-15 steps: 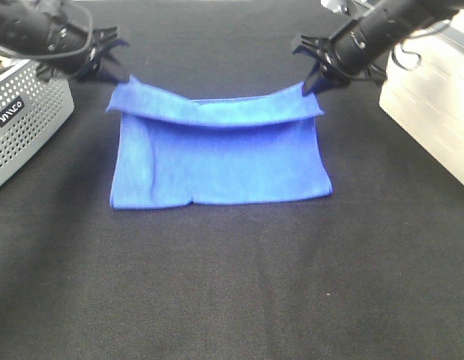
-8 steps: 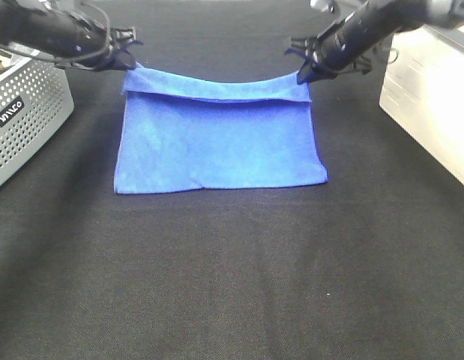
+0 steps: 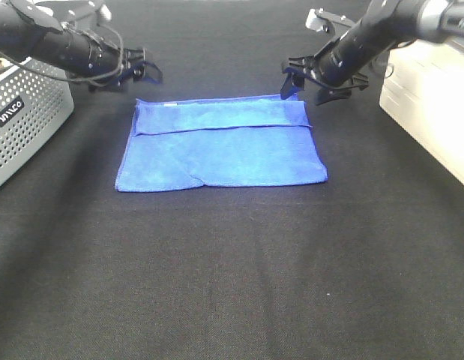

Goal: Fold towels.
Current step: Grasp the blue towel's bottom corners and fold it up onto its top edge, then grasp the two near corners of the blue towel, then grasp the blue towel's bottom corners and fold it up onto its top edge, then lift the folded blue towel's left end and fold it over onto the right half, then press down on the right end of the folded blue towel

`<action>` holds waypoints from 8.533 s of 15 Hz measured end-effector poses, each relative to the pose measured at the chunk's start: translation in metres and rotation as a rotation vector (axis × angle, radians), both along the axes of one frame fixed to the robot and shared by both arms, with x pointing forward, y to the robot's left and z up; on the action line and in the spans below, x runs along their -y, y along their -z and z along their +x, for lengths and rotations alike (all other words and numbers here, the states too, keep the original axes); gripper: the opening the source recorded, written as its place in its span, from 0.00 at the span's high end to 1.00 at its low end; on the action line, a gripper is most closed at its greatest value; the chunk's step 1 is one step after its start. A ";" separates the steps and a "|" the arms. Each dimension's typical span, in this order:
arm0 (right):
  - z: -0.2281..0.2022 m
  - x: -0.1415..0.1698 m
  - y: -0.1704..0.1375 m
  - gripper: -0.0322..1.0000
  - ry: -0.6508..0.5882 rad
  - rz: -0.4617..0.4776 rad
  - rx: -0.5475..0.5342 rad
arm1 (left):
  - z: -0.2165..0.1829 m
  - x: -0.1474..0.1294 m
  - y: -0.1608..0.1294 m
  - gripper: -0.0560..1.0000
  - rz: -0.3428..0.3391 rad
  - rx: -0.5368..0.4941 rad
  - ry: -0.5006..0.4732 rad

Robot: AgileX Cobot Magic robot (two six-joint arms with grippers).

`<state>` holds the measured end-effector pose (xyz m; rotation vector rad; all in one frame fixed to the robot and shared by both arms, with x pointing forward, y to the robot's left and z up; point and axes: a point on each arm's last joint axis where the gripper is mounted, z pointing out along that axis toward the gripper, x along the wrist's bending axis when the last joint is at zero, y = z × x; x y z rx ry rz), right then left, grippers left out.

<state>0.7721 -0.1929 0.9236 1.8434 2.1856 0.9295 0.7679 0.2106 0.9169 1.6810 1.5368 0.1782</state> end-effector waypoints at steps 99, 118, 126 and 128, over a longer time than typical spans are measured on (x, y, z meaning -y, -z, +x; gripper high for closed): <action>-0.095 0.010 0.025 0.16 0.057 0.011 -0.383 | -0.080 0.011 -0.067 0.88 0.399 -0.577 -0.103; -0.112 0.003 -0.020 0.16 0.028 0.101 -0.461 | -0.091 0.177 -0.065 0.34 -0.099 -0.417 0.007; -0.125 -0.086 -0.050 0.21 -0.288 0.512 -0.308 | -0.061 0.075 -0.090 0.34 0.050 -0.384 -0.118; -0.130 -0.108 -0.045 0.22 -0.289 0.498 -0.278 | -0.060 0.069 -0.089 0.34 0.060 -0.392 -0.127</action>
